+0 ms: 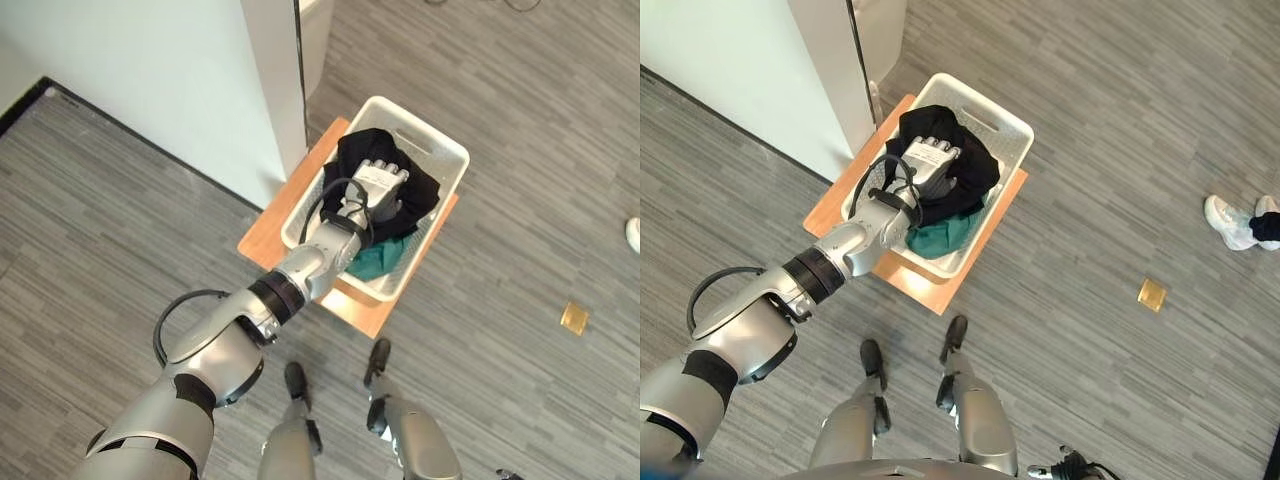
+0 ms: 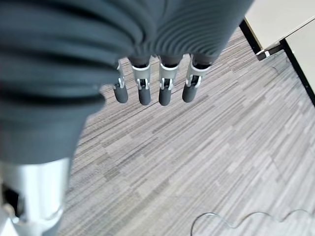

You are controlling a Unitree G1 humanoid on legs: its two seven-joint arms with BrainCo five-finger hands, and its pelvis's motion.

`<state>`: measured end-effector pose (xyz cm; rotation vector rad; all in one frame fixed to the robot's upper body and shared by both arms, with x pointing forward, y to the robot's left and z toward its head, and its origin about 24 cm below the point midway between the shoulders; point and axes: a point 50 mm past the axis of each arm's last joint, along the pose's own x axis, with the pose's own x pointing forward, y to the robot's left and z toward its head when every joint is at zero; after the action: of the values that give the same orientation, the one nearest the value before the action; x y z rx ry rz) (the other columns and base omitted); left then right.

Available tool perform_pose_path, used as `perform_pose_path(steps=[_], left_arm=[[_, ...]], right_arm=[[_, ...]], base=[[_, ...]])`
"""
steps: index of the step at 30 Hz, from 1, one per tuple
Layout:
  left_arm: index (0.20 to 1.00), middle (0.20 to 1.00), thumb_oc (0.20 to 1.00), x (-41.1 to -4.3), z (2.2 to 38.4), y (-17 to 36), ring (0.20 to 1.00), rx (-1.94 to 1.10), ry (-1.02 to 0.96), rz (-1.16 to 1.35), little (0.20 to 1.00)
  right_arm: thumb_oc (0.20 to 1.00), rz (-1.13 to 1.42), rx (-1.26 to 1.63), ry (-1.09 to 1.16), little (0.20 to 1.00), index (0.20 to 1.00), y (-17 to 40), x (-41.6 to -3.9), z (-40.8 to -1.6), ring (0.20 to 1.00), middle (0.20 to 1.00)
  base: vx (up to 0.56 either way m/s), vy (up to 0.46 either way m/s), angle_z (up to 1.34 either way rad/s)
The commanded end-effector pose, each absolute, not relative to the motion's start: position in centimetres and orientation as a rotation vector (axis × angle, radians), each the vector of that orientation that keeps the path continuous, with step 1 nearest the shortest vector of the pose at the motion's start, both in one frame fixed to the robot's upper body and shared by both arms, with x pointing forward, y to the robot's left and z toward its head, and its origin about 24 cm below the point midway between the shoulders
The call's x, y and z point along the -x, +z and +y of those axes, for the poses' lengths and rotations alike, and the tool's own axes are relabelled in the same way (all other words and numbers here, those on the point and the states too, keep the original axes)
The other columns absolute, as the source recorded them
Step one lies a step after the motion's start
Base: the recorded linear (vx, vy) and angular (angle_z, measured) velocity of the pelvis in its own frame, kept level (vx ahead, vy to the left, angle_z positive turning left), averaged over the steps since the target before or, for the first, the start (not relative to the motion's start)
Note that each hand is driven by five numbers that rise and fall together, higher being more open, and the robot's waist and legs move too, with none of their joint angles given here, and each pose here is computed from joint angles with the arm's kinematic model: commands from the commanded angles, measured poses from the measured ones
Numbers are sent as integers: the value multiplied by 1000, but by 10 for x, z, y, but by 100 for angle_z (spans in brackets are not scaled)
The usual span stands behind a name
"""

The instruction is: Pick up bed clothes into laundry basket.

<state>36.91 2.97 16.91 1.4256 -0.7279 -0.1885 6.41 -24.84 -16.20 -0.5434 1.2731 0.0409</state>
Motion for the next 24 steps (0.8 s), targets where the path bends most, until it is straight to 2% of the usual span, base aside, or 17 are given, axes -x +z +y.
perform_pose_path(steps=[1, 2, 3, 4, 5, 19, 23, 24], left_arm=[[200, 200, 200, -373, 3, 211, 200, -1338, -131, -823, 200], [200, 200, 200, -373, 3, 211, 200, -1338, -131, -823, 200], [244, 244, 244, -374, 2, 214, 244, -1335, -127, -824, 244], [445, 445, 445, -374, 2, 215, 445, -1331, -124, -818, 445], [1000, 1000, 1000, -374, 2, 216, 1000, -1325, -120, -817, 1000], [1000, 1000, 1000, -376, 14, 212, 1000, -1146, -115, -717, 1000], [1000, 1000, 1000, -377, 22, 205, 1000, -1061, -128, -647, 1000], [1000, 1000, 1000, -376, 31, 195, 1000, -944, -142, -581, 1000]], right_arm=[[1000, 1282, 564, -13, 1000, 1000, -158, -60, -263, 1000, 1000], [1000, 1282, 564, -13, 1000, 1000, -158, -60, -263, 1000, 1000], [1000, 1277, 560, -13, 1000, 1000, -158, -61, -262, 1000, 1000], [1000, 1276, 556, -15, 1000, 1000, -158, -61, -262, 1000, 1000], [1000, 1276, 554, -14, 1000, 1000, -159, -61, -261, 1000, 1000], [1000, 1275, 502, -26, 1000, 1000, -160, -67, -254, 1000, 1000], [1000, 1238, 530, -2, 1000, 1000, -158, -81, -252, 1000, 1000], [1000, 1174, 559, -9, 1000, 1000, -152, -102, -253, 1000, 1000]], base=[[-24, -15, 11], [-21, -17, 4], [0, 0, 0], [0, 0, 0], [-15, -6, 3], [7, 0, -2], [0, 0, 0], [0, 0, 0]])
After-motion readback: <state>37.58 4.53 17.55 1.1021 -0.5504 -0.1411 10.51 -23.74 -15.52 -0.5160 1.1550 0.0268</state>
